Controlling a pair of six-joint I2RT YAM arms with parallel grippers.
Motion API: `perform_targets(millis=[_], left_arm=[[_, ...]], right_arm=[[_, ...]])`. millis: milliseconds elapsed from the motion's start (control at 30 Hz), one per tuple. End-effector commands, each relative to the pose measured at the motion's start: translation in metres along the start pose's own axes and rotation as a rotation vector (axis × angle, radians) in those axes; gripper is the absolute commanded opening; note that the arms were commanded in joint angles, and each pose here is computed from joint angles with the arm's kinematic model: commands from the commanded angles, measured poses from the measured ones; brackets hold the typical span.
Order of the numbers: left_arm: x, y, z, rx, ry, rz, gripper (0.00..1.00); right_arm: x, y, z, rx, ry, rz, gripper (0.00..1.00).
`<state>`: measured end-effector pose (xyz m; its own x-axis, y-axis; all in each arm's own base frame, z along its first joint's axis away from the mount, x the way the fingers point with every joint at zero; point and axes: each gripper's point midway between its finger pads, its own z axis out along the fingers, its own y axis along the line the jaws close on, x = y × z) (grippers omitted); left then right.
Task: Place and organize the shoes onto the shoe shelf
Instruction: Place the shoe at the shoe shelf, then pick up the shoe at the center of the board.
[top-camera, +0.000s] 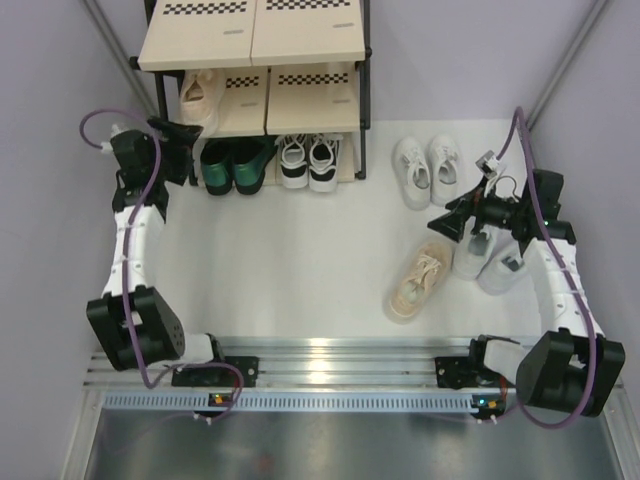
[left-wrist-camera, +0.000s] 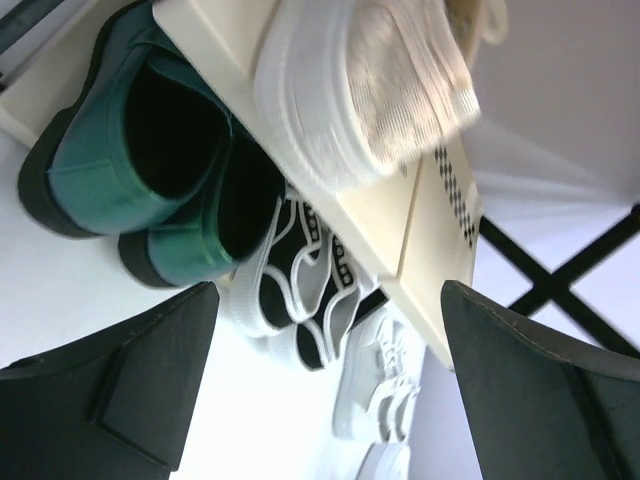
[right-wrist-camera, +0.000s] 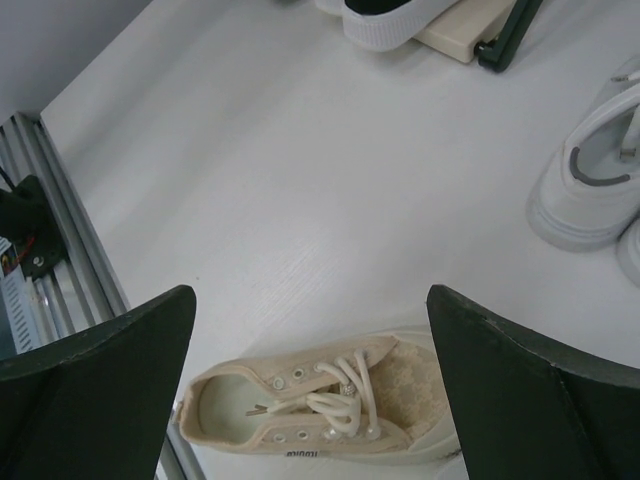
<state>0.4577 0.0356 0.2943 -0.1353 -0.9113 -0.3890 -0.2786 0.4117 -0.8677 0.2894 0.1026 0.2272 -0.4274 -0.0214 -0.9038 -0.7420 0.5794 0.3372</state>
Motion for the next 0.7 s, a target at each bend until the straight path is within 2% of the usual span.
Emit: perform_targets(millis=[0,33,133,167,200,233,267,300,400,433,467,500,567,633,667], left_arm=[[0.01,-0.008,-0.041,0.084,-0.005,0.17,0.98],[0.011,-0.018,-0.058,0.142,-0.023,0.24,0.98],[0.053,0.007,-0.088,0.207,0.073,0.298,0.98],[0.064,0.012,-0.097,0.231,0.094,0.334,0.98],[0.076,0.009,-0.115,0.287,0.118,0.357,0.98],[0.097,0.037,-0.117,0.264,0.178,0.344,0.98],[0.108,0.043,-0.124,0.28,0.205,0.359,0.97],[0.12,0.047,-0.135,0.311,0.224,0.372,0.96],[0.166,0.074,-0.151,0.337,0.35,0.351,0.95],[0.172,0.072,-0.158,0.355,0.337,0.36,0.94],[0.197,0.08,-0.163,0.361,0.403,0.36,0.93],[0.207,0.078,-0.169,0.377,0.418,0.362,0.93],[0.242,0.081,-0.178,0.38,0.488,0.383,0.93],[0.273,0.082,-0.192,0.385,0.578,0.388,0.93],[0.277,0.085,-0.188,0.356,0.559,0.389,0.93]], right_arm=[[-0.014,-0.007,-0.012,0.065,0.021,-0.133,0.99],[-0.011,-0.009,-0.013,0.074,0.041,-0.144,0.99],[0.014,-0.014,-0.018,0.081,0.158,-0.218,0.99],[0.023,-0.016,-0.021,0.063,0.202,-0.309,1.0],[0.042,-0.009,-0.026,0.027,0.276,-0.281,0.99],[0.053,-0.005,-0.029,-0.005,0.323,-0.298,0.99],[0.066,-0.008,-0.03,-0.037,0.387,-0.355,0.99],[0.081,0.001,-0.034,-0.074,0.442,-0.325,0.99],[0.114,0.012,-0.03,-0.154,0.562,-0.394,0.99],[0.116,0.008,-0.024,-0.14,0.572,-0.453,0.99],[0.127,0.021,-0.013,-0.161,0.597,-0.492,0.99],[0.131,0.014,-0.011,-0.116,0.635,-0.559,0.99],[0.13,0.018,0.008,-0.109,0.618,-0.7,0.99],[0.125,0.021,0.019,-0.108,0.601,-0.75,0.99],[0.126,0.024,0.024,-0.117,0.616,-0.757,0.99]])
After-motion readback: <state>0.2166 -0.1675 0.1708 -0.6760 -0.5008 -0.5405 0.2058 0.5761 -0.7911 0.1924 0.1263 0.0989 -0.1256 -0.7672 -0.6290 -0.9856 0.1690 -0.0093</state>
